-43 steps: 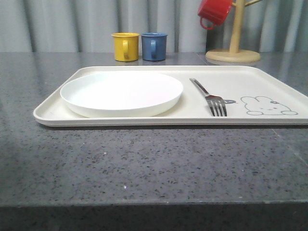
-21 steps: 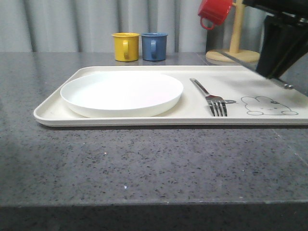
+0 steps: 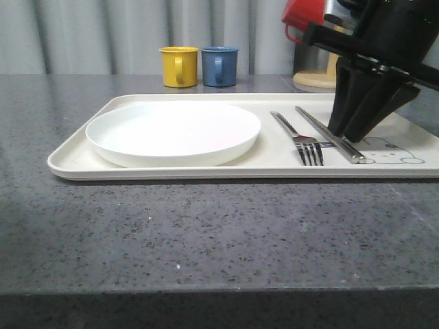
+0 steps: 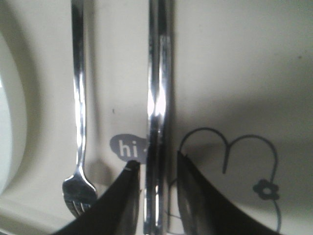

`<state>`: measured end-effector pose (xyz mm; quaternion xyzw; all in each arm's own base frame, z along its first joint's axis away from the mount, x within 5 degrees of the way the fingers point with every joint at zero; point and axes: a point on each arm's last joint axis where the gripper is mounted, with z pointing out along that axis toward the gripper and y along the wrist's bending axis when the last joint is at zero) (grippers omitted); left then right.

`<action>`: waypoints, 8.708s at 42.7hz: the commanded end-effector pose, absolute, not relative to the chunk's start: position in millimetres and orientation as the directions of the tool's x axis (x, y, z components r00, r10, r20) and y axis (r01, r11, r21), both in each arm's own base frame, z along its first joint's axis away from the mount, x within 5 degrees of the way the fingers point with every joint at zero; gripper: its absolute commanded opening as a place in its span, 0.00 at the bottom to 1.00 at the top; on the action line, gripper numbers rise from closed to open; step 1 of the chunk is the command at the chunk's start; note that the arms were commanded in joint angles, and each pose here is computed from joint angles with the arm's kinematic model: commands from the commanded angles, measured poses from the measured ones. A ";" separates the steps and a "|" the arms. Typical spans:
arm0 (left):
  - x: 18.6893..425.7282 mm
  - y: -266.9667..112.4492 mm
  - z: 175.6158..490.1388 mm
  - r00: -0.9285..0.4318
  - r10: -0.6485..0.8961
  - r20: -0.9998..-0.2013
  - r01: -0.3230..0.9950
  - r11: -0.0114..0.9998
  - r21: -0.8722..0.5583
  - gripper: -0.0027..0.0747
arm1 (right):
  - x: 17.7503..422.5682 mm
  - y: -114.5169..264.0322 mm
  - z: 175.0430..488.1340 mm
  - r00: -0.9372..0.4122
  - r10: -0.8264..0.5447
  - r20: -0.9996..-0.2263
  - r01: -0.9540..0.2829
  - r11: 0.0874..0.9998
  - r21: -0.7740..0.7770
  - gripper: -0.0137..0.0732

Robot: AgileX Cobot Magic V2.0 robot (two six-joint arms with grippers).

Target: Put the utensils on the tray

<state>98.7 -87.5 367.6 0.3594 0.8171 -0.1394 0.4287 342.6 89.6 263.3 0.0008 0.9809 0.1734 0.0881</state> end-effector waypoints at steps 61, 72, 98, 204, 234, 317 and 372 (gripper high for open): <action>99.0 -90.0 381.2 -0.326 0.403 -0.855 0.704 0.707 0.065 0.60 | 337.5 -107.1 287.4 -0.911 0.105 -0.399 0.150 0.985 -0.085 0.51; 99.0 -90.0 381.2 -0.326 0.403 -0.855 0.704 0.707 0.065 0.60 | 343.2 -109.8 281.4 -0.907 0.094 -0.411 0.148 0.984 -0.100 0.51; 99.0 -90.0 381.2 -0.326 0.403 -0.855 0.704 0.707 0.065 0.60 | 349.5 -105.5 275.3 -0.916 0.133 -0.379 0.157 0.987 -0.031 0.19; 99.0 -90.0 381.2 -0.326 0.403 -0.855 0.704 0.707 0.065 0.60 | 73.3 31.4 377.2 -0.579 -0.228 -0.782 -0.392 0.920 0.022 0.59; 99.6 -90.8 382.9 -0.314 0.389 -0.866 0.703 0.708 0.063 0.60 | 47.7 24.7 383.7 -0.506 -0.197 -0.840 -0.391 0.920 0.019 0.48; 65.9 -10.3 243.6 -0.026 0.036 -0.999 0.153 0.988 0.031 0.01 | 49.6 25.1 386.8 -0.475 -0.183 -0.861 -0.388 0.922 0.018 0.03; 54.3 -2.1 211.8 0.127 0.040 -0.991 0.034 0.998 0.045 0.01 | 49.6 25.1 386.7 -0.476 -0.184 -0.860 -0.388 0.921 0.018 0.03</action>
